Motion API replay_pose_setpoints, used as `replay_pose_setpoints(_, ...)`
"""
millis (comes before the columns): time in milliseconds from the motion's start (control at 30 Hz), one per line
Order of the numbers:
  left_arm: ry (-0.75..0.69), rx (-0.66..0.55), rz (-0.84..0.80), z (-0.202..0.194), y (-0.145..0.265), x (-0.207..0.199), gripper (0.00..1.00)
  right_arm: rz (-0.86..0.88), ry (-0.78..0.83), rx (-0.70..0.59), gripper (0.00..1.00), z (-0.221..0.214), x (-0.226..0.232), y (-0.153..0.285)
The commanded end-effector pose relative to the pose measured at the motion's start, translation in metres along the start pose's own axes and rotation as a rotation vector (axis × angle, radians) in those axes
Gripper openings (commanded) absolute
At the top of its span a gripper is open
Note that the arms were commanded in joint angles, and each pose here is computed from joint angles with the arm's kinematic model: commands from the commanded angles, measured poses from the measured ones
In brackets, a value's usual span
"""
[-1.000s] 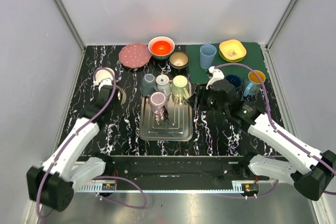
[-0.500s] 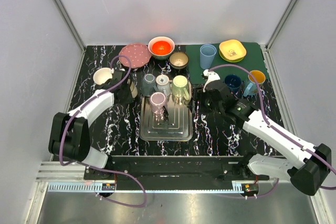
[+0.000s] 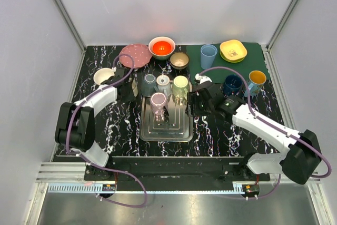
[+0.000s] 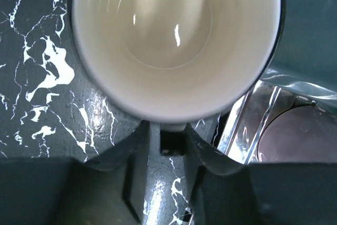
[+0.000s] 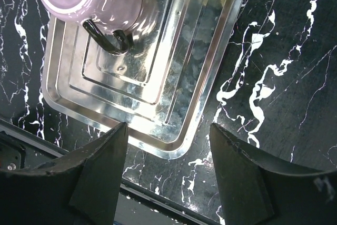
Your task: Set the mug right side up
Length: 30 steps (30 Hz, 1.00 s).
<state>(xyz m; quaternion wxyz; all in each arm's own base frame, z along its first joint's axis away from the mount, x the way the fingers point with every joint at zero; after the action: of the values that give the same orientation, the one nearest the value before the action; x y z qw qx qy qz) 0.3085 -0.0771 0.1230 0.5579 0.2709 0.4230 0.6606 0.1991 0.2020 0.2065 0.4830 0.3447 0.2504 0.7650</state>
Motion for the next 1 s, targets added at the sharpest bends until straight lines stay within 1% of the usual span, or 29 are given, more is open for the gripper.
replay_pose_setpoints(0, 0.014, -0.093, 0.007, 0.022, 0.022, 0.001, 0.43, 0.042, 0.002, -0.063, 0.72, 0.013, 0.015, 0.002)
replay_pose_setpoints(67, 0.022, -0.121, 0.014, 0.021, 0.035, 0.005, 0.5, 0.052, 0.019, -0.064, 0.73, 0.015, 0.019, 0.001)
replay_pose_setpoints(100, 0.025, -0.146, 0.024, 0.018, 0.046, 0.01, 0.57, 0.06, 0.031, -0.062, 0.74, 0.018, 0.024, 0.001)
replay_pose_setpoints(233, 0.037, -0.208, 0.031, 0.014, 0.076, 0.02, 0.68, 0.068, 0.096, -0.015, 0.75, 0.022, 0.037, -0.009)
replay_pose_setpoints(267, 0.041, -0.214, 0.018, 0.012, 0.083, 0.021, 0.69, 0.072, 0.125, 0.015, 0.75, 0.019, 0.041, -0.017)
replay_pose_setpoints(333, 0.067, -0.254, -0.023, 0.006, 0.101, 0.024, 0.71, 0.094, 0.156, 0.012, 0.76, 0.025, 0.053, -0.022)
replay_pose_setpoints(367, 0.075, -0.242, -0.049, -0.002, 0.103, 0.025, 0.72, 0.093, 0.186, 0.046, 0.76, 0.021, 0.055, -0.035)
replay_pose_setpoints(400, 0.105, -0.284, -0.089, -0.005, 0.117, 0.025, 0.74, 0.105, 0.199, 0.033, 0.75, 0.027, 0.06, -0.039)
replay_pose_setpoints(433, 0.117, -0.295, -0.111, -0.009, 0.121, 0.026, 0.75, 0.087, 0.214, 0.073, 0.74, 0.022, 0.06, -0.054)
replay_pose_setpoints(467, 0.123, -0.286, -0.14, -0.019, 0.12, 0.027, 0.75, 0.083, 0.236, 0.08, 0.73, 0.022, 0.061, -0.06)
replay_pose_setpoints(500, 0.137, -0.322, -0.179, -0.022, 0.13, 0.028, 0.75, 0.083, 0.249, 0.084, 0.72, 0.026, 0.064, -0.064)
replay_pose_setpoints(533, 0.139, -0.325, -0.197, -0.026, 0.133, 0.029, 0.76, 0.067, 0.262, 0.114, 0.72, 0.021, 0.062, -0.077)
replay_pose_setpoints(633, 0.122, -0.326, -0.259, -0.039, 0.14, 0.03, 0.76, 0.058, 0.287, 0.125, 0.69, 0.023, 0.063, -0.088)
replay_pose_setpoints(667, 0.111, -0.308, -0.281, -0.044, 0.141, 0.03, 0.76, 0.052, 0.298, 0.145, 0.69, 0.019, 0.063, -0.096)
replay_pose_setpoints(800, 0.091, -0.3, -0.345, -0.053, 0.145, 0.029, 0.81, 0.081, 0.314, 0.149, 0.69, 0.025, 0.071, -0.104)
replay_pose_setpoints(967, 0.071, -0.293, -0.379, -0.061, 0.143, 0.029, 0.83, 0.1, 0.323, 0.164, 0.71, 0.028, 0.077, -0.112)
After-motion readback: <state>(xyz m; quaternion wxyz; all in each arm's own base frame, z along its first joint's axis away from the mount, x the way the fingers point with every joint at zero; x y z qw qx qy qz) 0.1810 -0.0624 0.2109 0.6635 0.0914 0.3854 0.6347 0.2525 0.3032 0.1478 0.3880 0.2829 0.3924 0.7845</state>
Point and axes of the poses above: each gripper's point midway between its finger pads, its own y axis back along the fingers, its own x axis along the line the jaws close on, z = x × y, the point moved 8 cm from there along y, back along the fingers, and after that the axes turned 1 degree about y, right-handed, at the moved point
